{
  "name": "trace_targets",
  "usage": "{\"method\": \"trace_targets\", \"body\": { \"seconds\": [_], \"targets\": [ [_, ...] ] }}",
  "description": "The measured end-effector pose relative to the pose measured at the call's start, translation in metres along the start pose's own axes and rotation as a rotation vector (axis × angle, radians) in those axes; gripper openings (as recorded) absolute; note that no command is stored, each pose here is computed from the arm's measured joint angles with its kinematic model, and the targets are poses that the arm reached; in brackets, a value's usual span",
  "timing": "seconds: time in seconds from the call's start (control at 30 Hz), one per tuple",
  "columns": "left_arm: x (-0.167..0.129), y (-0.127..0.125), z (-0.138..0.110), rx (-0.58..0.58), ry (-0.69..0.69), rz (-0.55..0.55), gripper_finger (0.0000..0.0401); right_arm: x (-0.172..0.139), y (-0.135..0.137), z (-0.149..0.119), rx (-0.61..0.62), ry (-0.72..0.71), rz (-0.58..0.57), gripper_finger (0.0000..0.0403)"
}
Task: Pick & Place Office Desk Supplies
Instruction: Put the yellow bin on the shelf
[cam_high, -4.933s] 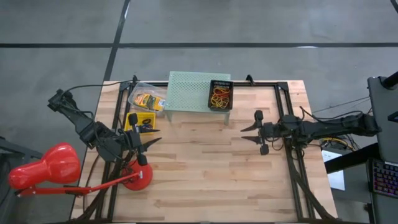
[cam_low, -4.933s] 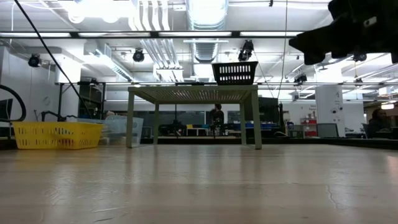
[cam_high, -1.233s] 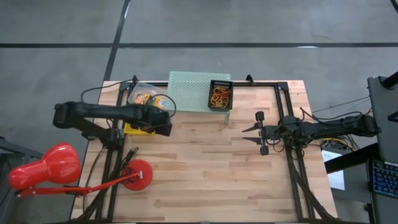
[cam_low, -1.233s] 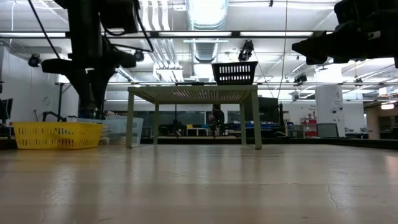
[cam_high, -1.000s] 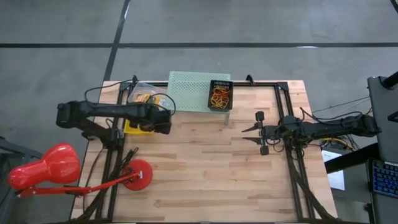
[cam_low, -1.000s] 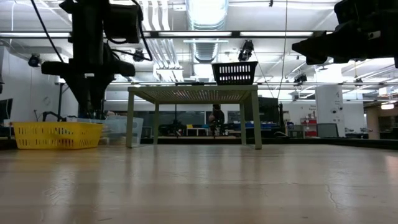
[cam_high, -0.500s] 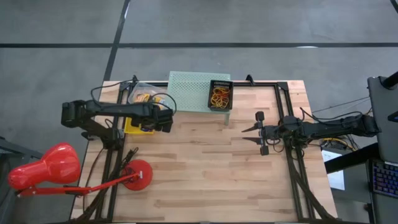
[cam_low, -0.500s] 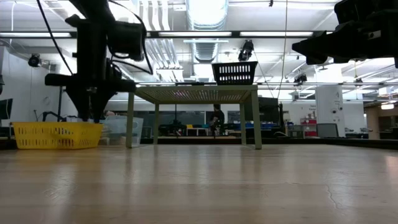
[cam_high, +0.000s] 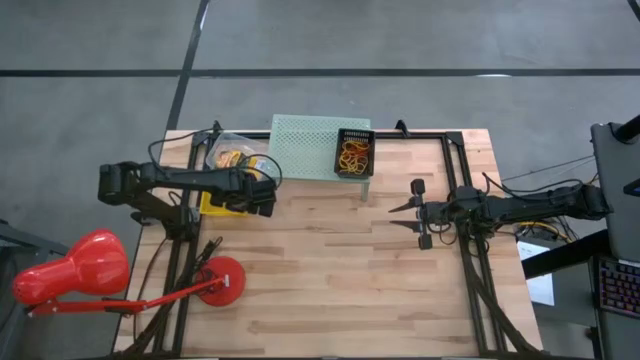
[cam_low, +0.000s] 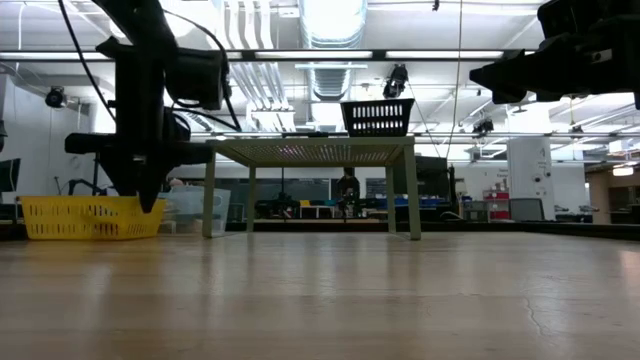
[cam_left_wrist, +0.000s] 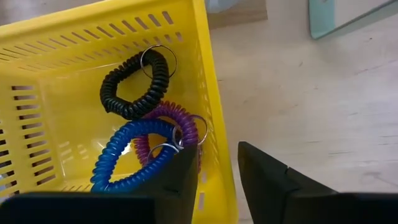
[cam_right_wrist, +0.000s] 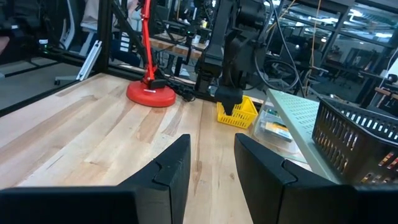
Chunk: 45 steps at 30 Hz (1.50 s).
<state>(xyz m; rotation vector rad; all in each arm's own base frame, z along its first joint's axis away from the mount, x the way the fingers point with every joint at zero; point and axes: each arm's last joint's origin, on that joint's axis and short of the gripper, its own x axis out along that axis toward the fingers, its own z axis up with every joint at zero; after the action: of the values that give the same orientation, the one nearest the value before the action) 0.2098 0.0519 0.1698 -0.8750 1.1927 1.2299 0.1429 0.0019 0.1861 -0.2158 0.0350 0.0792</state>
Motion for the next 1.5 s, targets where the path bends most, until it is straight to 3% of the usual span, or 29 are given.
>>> {"method": "trace_targets", "body": {
  "seconds": [0.47, 0.77, 0.9, 1.33, 1.5],
  "targets": [
    [0.001, 0.000, 0.000, 0.002, 0.000, 0.000, 0.0011, 0.000, 0.000, 0.000, 0.000, 0.000, 0.000, 0.0121],
    [0.001, 0.000, -0.001, 0.000, 0.033, -0.016, 0.0013, 0.000, 0.000, 0.000, 0.000, 0.000, 0.000, 0.0121],
    [0.000, -0.001, -0.002, -0.056, 0.079, -0.042, 0.0010, 0.000, 0.000, 0.000, 0.000, 0.000, 0.000, 0.0121],
    [-0.008, -0.022, -0.018, -0.052, 0.245, -0.249, 0.0013, 0.000, 0.000, 0.000, 0.000, 0.000, 0.000, 0.0121],
    [-0.023, -0.037, -0.035, 0.017, 0.291, -0.342, 0.0013, 0.000, 0.000, 0.000, 0.000, 0.000, -0.001, 0.0121]
  ]
}}
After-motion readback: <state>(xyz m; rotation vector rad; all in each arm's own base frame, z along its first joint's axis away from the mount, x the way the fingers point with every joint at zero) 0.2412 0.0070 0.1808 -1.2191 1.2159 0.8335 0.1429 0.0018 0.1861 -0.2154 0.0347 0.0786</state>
